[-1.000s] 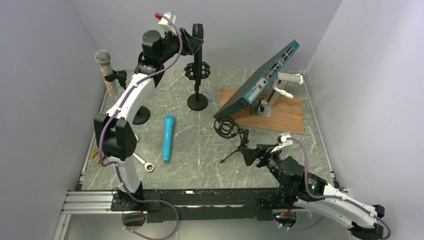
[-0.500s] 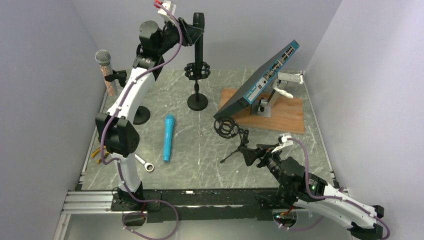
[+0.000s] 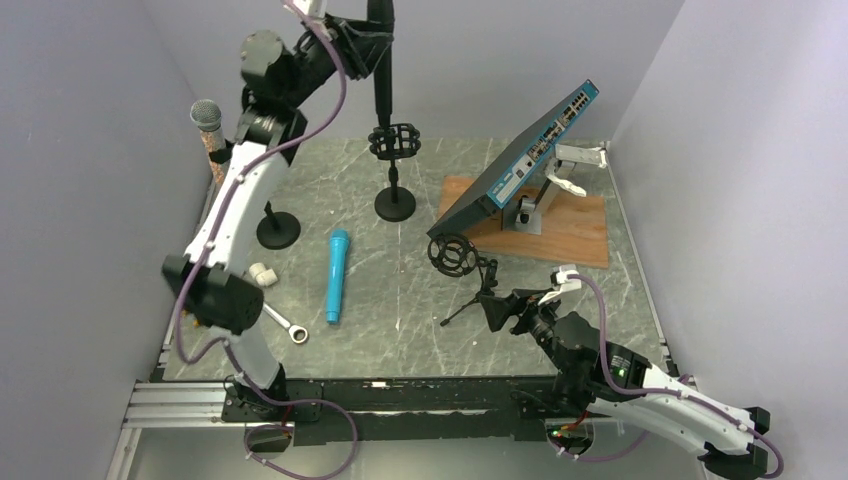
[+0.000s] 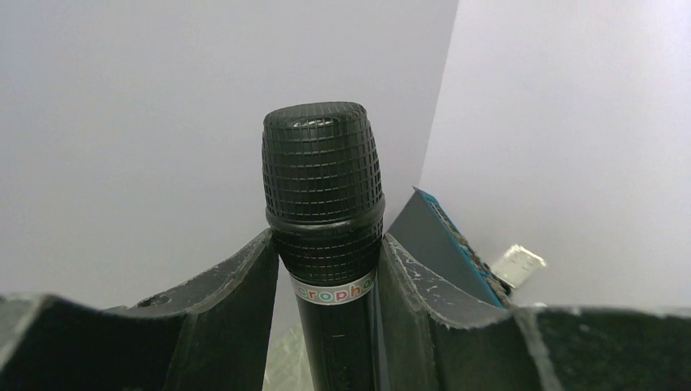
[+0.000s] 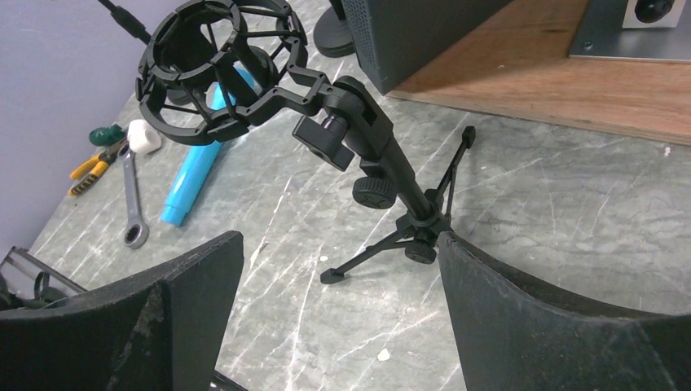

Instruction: Remove the microphone from the stand

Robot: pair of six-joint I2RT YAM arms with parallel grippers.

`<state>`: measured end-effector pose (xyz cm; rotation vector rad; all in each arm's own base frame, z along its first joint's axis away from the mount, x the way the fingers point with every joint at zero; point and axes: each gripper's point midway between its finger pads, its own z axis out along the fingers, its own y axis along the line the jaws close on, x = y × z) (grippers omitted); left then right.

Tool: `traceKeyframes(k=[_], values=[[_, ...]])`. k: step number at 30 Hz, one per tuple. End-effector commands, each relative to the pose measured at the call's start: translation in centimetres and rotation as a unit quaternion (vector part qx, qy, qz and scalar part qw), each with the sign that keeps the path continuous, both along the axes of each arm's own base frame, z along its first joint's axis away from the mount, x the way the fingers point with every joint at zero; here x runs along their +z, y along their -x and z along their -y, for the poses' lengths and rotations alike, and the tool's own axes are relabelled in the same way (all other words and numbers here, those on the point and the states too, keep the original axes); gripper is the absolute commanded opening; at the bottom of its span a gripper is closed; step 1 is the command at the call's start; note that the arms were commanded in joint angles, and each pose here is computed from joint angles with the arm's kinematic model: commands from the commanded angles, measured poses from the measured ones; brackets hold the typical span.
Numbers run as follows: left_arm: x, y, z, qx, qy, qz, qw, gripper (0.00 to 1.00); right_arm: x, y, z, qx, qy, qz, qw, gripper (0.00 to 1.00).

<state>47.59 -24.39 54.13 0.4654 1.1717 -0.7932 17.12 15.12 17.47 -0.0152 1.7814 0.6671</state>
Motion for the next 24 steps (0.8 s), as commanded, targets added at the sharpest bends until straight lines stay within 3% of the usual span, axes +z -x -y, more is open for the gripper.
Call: traceKeyframes(k=[1, 5, 11, 15, 24], values=[[7.2, 10.1, -3.5, 0.02, 0.003, 0.112, 0.994, 0.27, 0.4, -0.4, 0.1, -0.016, -0.009, 0.004, 1.0, 0.91], [4.2, 13.0, -6.0, 0.066, -0.005, 0.071, 0.995, 0.21, 0.2, -0.6, 0.0, -0.02, -0.003, -0.001, 1.0, 0.91], [-4.3, 15.4, -9.0, 0.127, -0.04, -0.071, 0.989, 0.11, 0.0, -0.6, -0.3, -0.016, 0.006, -0.004, 1.0, 0.91], [-10.6, 16.8, -10.7, 0.161, -0.058, -0.176, 0.969, 0.0, -0.3, -0.6, -0.7, -0.011, 0.017, -0.009, 1.0, 0.91], [-27.1, 17.5, -11.0, 0.171, -0.093, -0.365, 0.911, 0.0, -1.1, -0.9, -1.1, -0.013, 0.044, -0.022, 0.999, 0.91]])
